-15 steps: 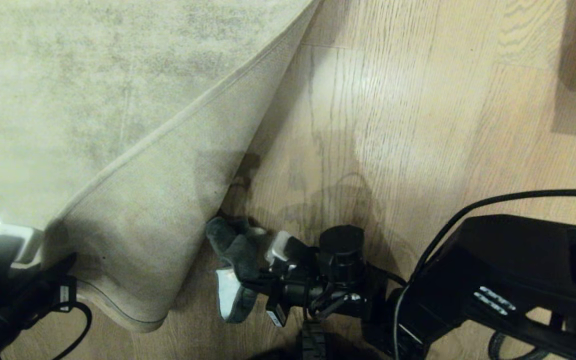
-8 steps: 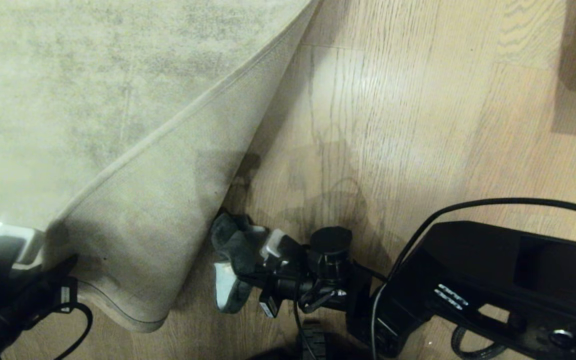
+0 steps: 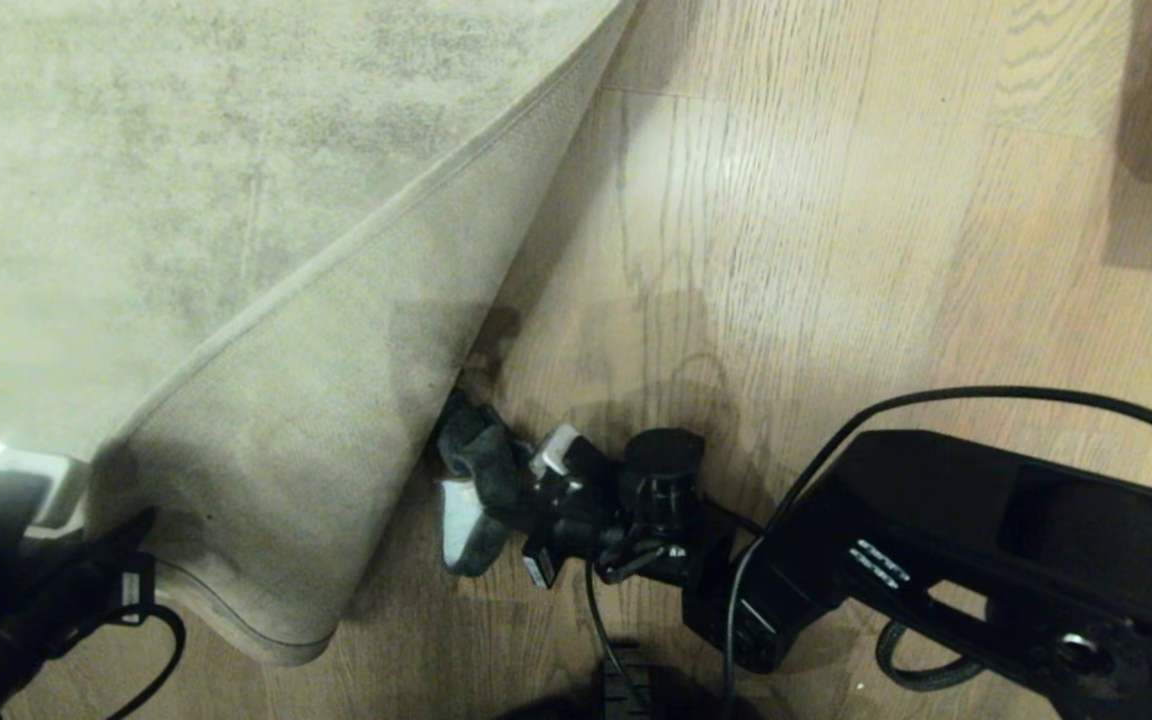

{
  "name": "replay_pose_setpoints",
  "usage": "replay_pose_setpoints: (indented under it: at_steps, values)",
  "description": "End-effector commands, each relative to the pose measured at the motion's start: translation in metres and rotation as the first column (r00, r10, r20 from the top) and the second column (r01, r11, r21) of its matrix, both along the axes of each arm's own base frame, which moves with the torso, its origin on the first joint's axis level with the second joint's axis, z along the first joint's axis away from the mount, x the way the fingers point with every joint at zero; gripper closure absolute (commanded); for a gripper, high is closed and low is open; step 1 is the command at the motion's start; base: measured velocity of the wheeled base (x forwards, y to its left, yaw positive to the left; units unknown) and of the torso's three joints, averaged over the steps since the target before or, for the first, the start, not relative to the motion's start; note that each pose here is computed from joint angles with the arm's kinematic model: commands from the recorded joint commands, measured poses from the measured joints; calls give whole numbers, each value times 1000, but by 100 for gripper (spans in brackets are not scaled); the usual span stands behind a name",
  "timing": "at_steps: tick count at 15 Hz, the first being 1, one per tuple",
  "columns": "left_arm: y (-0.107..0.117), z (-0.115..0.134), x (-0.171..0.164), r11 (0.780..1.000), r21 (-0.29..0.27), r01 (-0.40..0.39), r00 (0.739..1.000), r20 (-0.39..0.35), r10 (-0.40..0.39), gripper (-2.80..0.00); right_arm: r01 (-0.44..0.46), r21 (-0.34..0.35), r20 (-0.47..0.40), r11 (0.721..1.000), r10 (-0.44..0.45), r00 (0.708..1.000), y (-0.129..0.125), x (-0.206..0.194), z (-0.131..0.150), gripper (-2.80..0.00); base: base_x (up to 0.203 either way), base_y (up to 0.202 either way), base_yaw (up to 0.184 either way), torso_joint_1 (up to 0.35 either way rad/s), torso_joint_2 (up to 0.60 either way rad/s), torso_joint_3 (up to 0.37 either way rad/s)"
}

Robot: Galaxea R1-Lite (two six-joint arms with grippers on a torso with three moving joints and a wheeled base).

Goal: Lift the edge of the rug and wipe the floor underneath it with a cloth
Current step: Wipe the floor under the carpet with a rag

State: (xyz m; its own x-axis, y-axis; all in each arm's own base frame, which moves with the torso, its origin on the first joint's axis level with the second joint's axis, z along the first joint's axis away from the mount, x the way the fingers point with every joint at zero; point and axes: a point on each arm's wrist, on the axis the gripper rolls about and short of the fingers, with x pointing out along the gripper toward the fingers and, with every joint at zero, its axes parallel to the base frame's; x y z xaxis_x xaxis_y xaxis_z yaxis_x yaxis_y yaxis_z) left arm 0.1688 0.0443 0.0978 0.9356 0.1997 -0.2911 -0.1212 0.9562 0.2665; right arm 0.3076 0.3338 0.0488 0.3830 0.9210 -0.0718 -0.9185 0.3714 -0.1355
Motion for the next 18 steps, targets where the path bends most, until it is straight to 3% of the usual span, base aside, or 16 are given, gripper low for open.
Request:
replay_pose_setpoints:
  at_steps: [1,10,18]
  values:
    - [0,0,2,1000,3,3,1000,4,-3,0,85,44,41,995,-87,995,3,10,10,0,0,0,0,0,0,0]
    - [0,-1,1,1000,2,5,1000,-4,-5,0,238,156,121,959,-257,959,-23,39,67,0,0,0,0,0,0,0]
    - [0,-1,0,1000,4,4,1000,-1,-4,0,324,184,172,928,-355,919,-71,44,121,0,0,0,0,0,0,0]
